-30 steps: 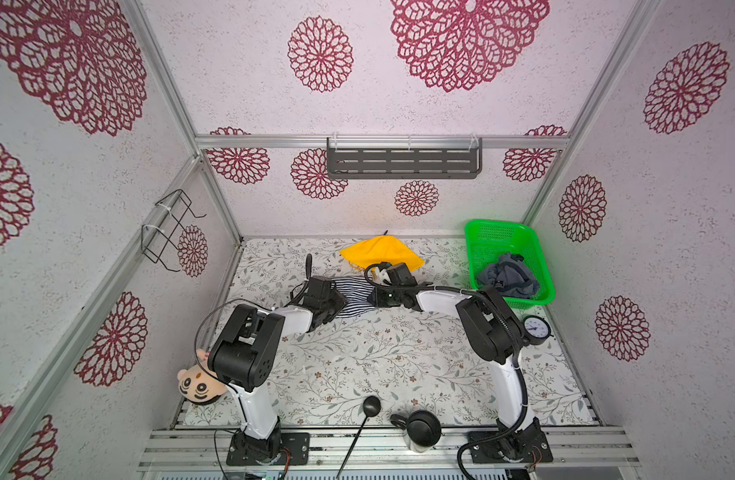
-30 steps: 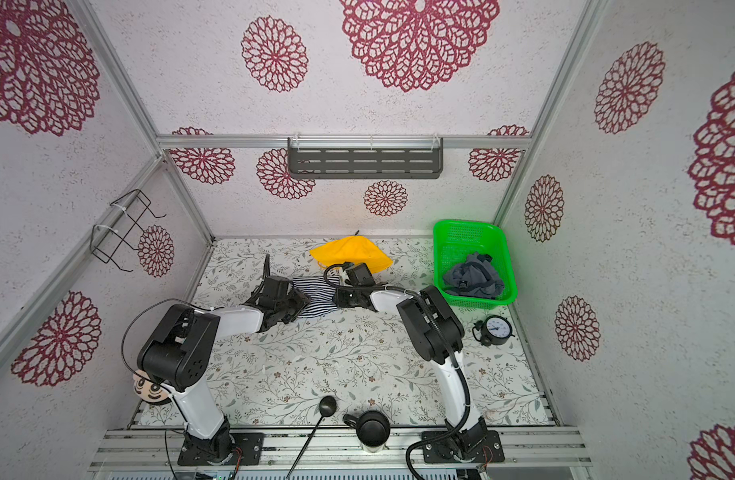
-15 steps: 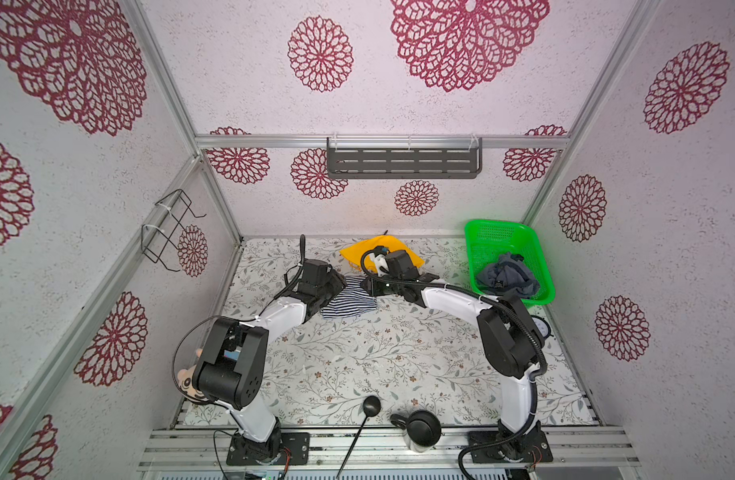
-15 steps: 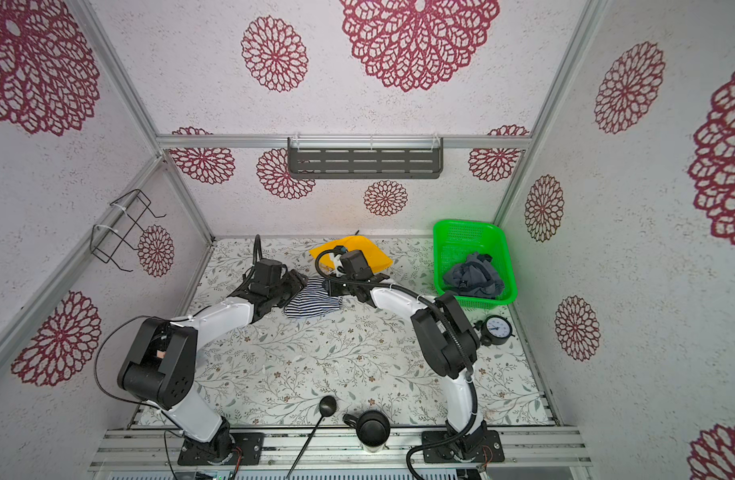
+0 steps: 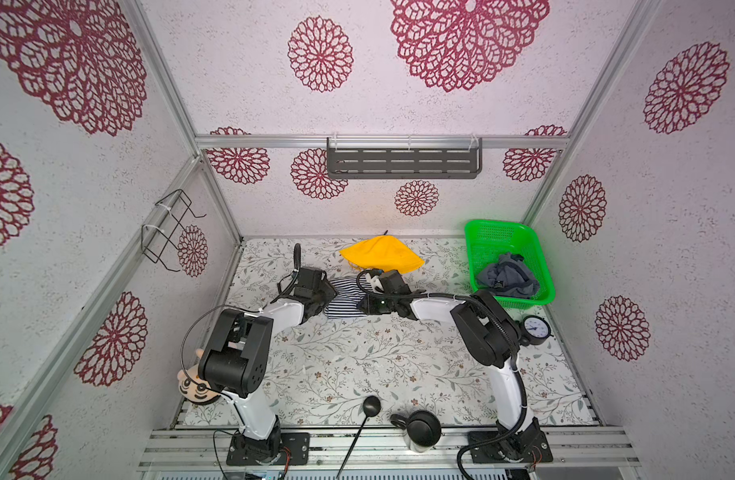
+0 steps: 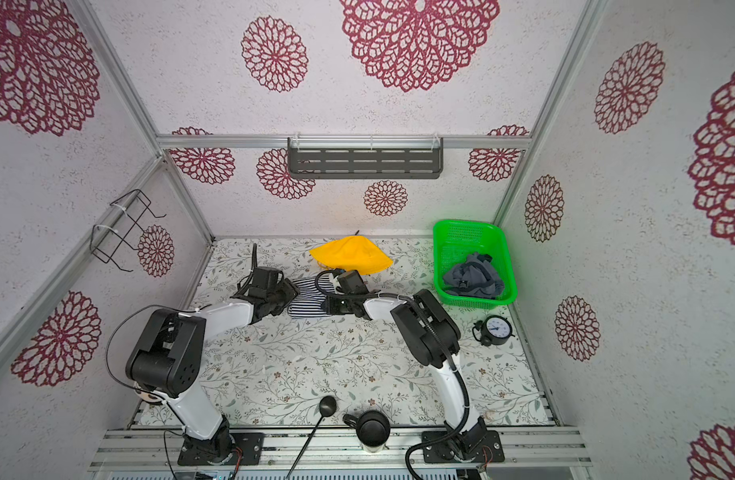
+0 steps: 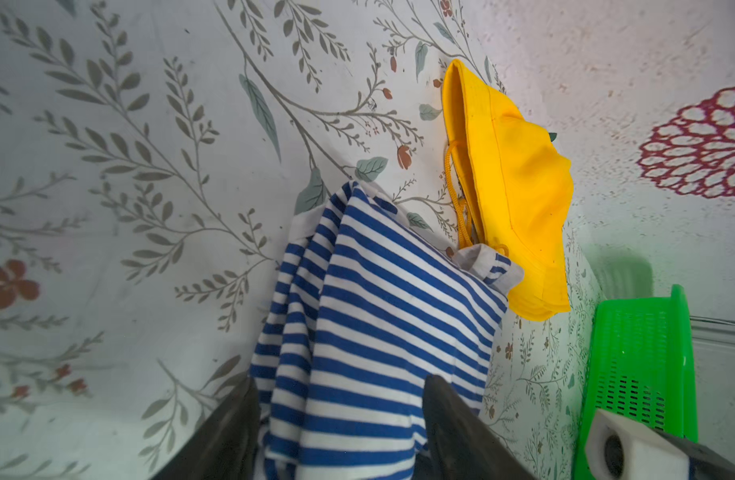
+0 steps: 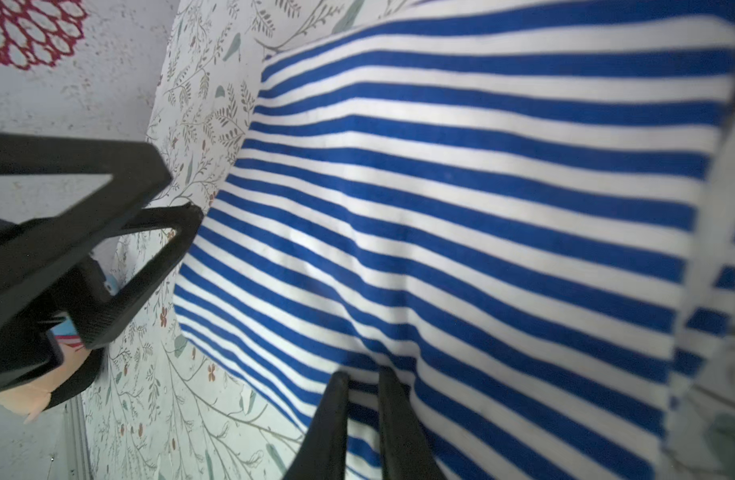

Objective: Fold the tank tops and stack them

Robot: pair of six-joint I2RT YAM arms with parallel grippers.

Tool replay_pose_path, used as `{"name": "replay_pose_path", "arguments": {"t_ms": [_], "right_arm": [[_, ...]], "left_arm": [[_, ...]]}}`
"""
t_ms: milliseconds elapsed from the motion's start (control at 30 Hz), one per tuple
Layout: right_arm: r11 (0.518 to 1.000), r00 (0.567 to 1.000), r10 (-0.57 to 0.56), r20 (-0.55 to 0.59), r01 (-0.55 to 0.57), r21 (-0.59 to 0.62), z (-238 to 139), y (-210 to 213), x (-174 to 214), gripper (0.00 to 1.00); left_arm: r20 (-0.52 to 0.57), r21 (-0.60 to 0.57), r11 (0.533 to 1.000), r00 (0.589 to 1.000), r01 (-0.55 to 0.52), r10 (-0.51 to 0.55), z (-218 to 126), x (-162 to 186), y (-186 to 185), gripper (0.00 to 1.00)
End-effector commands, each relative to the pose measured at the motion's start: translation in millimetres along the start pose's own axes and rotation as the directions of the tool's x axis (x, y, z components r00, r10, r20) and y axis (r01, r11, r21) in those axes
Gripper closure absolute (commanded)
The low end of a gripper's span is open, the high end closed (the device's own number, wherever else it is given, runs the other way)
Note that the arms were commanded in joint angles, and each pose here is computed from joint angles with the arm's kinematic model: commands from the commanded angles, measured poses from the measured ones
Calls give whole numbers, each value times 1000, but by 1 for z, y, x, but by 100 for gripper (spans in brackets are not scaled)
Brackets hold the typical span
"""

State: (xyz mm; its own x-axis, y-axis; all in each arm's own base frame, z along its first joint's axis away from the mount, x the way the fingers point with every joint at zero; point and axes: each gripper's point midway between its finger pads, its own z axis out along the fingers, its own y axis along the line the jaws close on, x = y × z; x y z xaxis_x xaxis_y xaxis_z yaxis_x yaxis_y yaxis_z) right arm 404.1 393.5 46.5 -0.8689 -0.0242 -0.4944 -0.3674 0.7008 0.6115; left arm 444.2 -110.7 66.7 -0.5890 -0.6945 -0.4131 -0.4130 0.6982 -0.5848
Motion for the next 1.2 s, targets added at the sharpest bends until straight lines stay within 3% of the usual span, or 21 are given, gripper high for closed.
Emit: {"name": "replay_pose_path", "arguments": {"t_ms": [0,200,300,700,1033,1167], "right_arm": [[999,998,41,45,-42,15,-28,-10,-24,77],[1000,999,-14,50,15,-21,-74,9,-48,47],[1000,998,-19,68,20,-11,-91,5,-54,38],[998,998,-20,66,17,54,-98,-36,-76,35],[993,996,-50,77,42,111,-116,-40,-67,35],[993,996,-48,76,40,113,-116,-42,-64,35]], "left_arm": [[64,35,998,997,-52,49,-21,-25,-9,26],[19,21,989,989,-147,147,-26,-22,2,1],[-33,36,990,990,-135,136,-14,-8,5,2],[-155,56,998,988,-5,13,6,52,6,0],[-146,38,999,989,23,-18,23,69,3,23],[-121,23,999,992,39,-36,27,64,4,48]]}}
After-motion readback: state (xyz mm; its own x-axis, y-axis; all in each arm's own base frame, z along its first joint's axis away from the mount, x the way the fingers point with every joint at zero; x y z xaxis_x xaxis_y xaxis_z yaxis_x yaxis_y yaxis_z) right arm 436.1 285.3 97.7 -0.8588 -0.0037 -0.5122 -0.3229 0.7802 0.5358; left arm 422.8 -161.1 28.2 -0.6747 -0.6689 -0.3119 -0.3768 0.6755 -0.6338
